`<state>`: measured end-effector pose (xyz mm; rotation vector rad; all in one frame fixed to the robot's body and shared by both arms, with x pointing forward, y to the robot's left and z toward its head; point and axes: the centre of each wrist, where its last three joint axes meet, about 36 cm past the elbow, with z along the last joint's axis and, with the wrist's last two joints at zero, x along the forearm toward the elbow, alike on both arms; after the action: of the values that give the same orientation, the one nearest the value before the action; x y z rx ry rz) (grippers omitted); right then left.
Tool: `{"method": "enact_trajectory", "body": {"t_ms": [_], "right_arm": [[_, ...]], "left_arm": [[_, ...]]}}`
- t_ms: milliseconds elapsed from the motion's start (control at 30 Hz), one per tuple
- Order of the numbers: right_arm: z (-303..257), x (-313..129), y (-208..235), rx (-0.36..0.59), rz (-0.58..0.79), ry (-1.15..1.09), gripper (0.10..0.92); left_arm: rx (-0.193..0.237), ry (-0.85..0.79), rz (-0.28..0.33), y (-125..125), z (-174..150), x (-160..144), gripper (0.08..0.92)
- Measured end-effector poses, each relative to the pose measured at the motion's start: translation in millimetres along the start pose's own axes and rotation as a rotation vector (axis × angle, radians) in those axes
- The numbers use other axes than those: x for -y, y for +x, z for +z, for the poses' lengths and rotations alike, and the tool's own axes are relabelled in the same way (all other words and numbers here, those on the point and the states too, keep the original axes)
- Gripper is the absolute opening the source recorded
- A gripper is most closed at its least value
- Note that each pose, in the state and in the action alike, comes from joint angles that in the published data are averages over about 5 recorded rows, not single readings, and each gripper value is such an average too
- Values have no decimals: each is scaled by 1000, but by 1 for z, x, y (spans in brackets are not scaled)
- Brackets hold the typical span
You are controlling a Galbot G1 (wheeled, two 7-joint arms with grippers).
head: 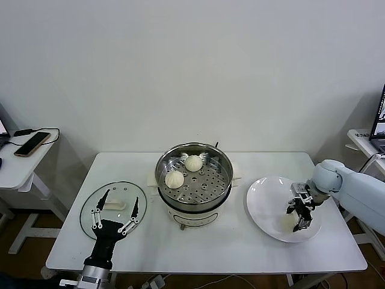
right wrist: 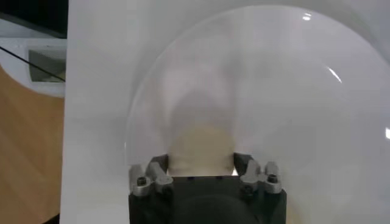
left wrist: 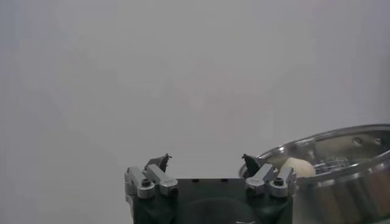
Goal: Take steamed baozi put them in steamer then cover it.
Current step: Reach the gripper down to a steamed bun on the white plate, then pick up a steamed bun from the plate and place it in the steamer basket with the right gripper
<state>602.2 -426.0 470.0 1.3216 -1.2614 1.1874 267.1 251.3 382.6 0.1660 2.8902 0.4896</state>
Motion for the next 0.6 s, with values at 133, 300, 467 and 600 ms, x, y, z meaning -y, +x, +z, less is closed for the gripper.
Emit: {"method": "enact_trajectory", "body": {"t_ms": [133, 300, 467, 600], "right_arm": [[-10, 11, 25, 2, 30, 46, 628], [-40, 36, 80, 14, 91, 166, 631], [-94, 64, 148, 46, 170, 362, 639], [-150, 79, 193, 58, 221, 565, 644]], "left_arm": [[3, 0, 3, -1, -1, 0, 823], [6, 1, 9, -1, -1, 0, 823], [8, 2, 13, -2, -1, 0, 823], [9, 3, 14, -2, -2, 0, 823]]}}
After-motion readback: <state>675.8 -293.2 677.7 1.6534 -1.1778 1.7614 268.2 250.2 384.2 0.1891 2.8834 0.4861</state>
